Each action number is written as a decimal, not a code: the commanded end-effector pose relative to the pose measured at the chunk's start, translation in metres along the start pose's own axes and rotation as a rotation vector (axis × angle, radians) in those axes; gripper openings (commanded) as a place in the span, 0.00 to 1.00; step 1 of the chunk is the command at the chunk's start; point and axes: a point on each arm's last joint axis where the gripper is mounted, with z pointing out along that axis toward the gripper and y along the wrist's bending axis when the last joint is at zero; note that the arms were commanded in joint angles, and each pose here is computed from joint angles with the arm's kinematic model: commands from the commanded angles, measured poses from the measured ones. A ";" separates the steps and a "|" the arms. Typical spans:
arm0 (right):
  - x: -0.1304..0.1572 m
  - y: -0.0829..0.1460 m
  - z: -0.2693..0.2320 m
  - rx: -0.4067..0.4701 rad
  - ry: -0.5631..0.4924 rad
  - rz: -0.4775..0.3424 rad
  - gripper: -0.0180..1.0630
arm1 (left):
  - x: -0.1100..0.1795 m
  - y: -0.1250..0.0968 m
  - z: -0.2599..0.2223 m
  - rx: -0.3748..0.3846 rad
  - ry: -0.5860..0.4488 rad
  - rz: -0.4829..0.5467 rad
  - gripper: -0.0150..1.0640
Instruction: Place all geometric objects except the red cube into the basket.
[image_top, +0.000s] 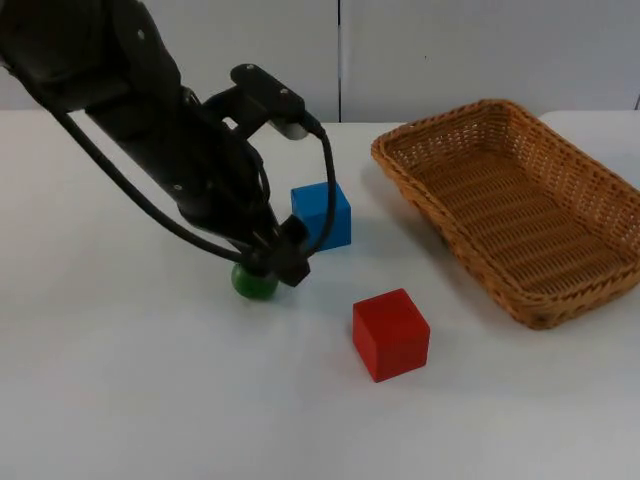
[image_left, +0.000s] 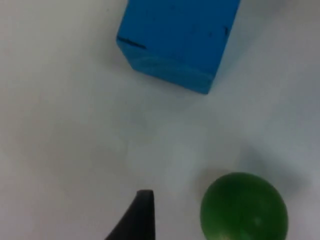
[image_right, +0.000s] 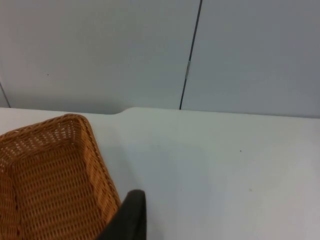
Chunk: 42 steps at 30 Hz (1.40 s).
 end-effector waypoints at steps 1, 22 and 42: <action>-0.003 -0.001 -0.001 0.006 -0.018 -0.004 0.97 | -0.003 0.000 0.003 -0.006 -0.013 -0.001 0.98; -0.003 -0.001 -0.001 0.006 -0.018 -0.004 0.97 | 0.010 -0.003 0.023 0.033 0.057 0.005 0.90; -0.003 -0.002 -0.003 0.011 -0.028 -0.012 0.97 | 0.007 0.001 0.019 -0.012 0.045 -0.024 0.02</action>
